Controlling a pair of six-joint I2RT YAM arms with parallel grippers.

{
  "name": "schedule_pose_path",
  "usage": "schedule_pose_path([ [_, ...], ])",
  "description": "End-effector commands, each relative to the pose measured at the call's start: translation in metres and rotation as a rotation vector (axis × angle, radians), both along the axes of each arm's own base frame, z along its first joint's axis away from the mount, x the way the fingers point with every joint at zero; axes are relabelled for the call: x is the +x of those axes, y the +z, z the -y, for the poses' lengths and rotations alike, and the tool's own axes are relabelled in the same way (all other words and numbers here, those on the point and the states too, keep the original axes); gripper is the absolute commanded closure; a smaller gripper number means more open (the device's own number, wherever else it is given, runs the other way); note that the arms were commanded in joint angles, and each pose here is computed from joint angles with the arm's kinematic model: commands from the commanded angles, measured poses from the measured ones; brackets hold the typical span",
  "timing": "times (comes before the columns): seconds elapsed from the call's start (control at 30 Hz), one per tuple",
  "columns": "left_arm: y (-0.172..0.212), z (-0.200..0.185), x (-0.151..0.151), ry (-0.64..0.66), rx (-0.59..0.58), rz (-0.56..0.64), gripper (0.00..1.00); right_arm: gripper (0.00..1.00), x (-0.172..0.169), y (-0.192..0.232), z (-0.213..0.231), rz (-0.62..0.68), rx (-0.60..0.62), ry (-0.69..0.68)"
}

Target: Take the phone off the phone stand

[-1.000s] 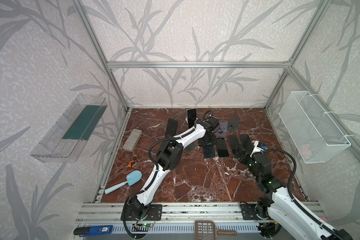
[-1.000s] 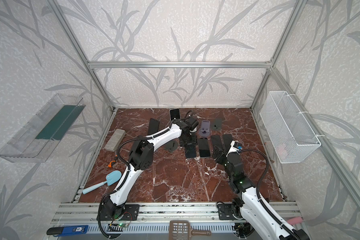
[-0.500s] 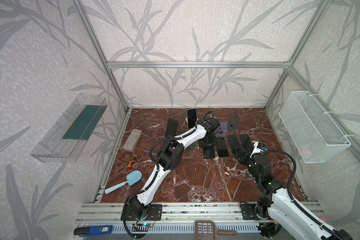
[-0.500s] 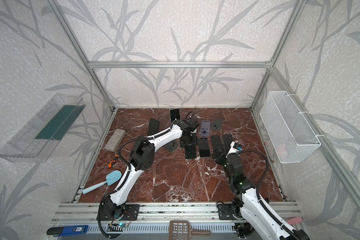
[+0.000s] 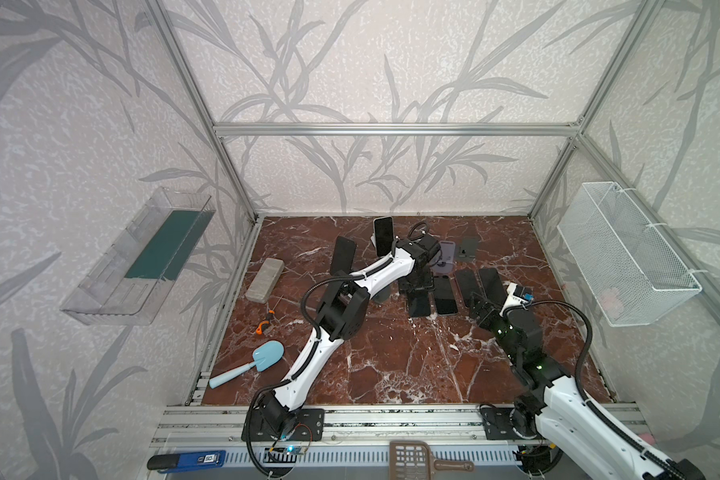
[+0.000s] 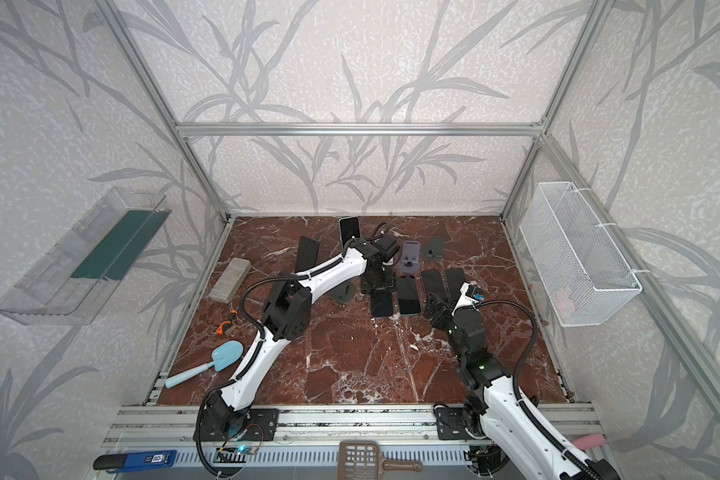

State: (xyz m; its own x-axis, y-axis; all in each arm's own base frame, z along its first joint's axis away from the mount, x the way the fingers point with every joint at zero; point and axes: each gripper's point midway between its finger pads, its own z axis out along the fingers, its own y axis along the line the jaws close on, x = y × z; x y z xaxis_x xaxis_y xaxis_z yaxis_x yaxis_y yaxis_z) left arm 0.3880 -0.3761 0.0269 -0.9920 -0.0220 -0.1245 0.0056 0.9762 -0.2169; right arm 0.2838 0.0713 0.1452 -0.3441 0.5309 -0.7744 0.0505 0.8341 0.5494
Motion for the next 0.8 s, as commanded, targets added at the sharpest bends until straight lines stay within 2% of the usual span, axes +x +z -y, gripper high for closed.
schedule_pose_path([
  [0.0, -0.048, -0.009, -0.007, -0.005, 0.067, -0.061, 0.59, 0.15, 0.002, 0.008, 0.003, 0.024, -0.017, -0.017],
  [0.57, -0.059, -0.015, -0.014, -0.027, 0.079, -0.09, 0.55, 0.15, 0.004, 0.007, -0.003, 0.019, -0.01, 0.008],
  [0.77, -0.065, -0.025, -0.019, -0.022, 0.122, -0.109, 0.55, 0.15, 0.004, 0.007, -0.003, 0.02, -0.011, 0.012],
])
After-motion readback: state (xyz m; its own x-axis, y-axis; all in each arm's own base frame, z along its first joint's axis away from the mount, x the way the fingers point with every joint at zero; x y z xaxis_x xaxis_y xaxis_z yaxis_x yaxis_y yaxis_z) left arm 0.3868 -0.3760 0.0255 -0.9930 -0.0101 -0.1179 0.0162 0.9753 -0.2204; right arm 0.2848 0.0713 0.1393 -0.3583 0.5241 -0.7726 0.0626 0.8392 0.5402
